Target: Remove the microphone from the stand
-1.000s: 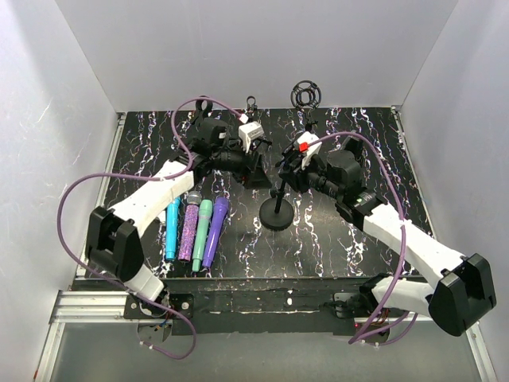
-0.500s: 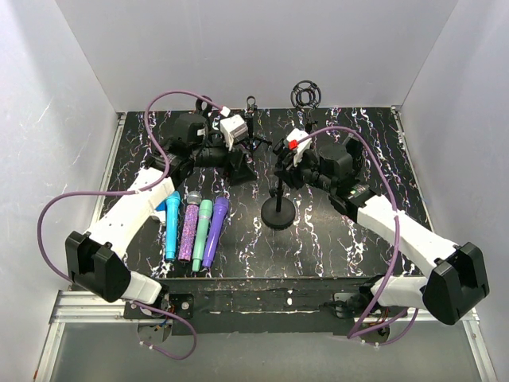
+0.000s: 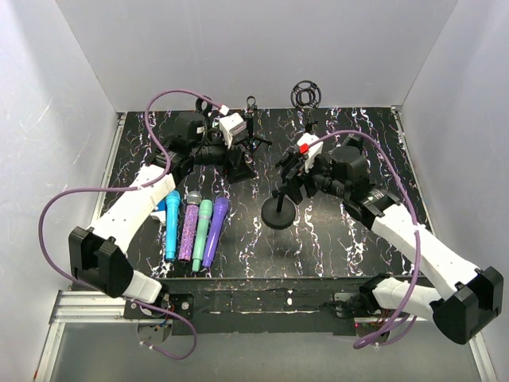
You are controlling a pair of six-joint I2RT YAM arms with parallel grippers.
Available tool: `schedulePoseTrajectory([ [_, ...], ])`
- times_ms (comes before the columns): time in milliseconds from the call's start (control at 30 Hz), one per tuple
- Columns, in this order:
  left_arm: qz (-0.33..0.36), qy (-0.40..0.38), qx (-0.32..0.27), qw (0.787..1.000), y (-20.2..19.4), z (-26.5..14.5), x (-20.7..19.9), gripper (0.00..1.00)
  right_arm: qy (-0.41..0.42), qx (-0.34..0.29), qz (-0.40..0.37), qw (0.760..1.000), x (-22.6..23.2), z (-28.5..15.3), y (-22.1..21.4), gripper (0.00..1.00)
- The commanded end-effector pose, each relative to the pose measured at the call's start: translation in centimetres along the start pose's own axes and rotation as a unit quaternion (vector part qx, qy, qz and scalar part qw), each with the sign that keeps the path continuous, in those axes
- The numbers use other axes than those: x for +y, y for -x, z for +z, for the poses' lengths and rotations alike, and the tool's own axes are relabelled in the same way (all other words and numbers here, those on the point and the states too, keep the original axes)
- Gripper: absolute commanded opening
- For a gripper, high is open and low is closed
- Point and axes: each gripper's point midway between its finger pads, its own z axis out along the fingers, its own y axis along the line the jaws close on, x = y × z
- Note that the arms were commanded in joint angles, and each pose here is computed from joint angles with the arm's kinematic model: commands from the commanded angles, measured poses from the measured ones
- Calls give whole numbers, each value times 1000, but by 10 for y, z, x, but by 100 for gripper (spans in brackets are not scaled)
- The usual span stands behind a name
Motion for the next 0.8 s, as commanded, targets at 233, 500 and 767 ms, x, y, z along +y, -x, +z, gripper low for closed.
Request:
schedulePoseTrajectory([
  [233,21,-34,-10,999,4,30,-2,68,-31,25,7,999,-13,-38,-11,87],
  [500,42,-33,22,998,-17,60,-10,69,-32,12,6,999,-15,-54,-7,84],
  [767,103,-11,25,994,-18,114,-23,72,-28,2,2,1000,-16,-51,0,84],
])
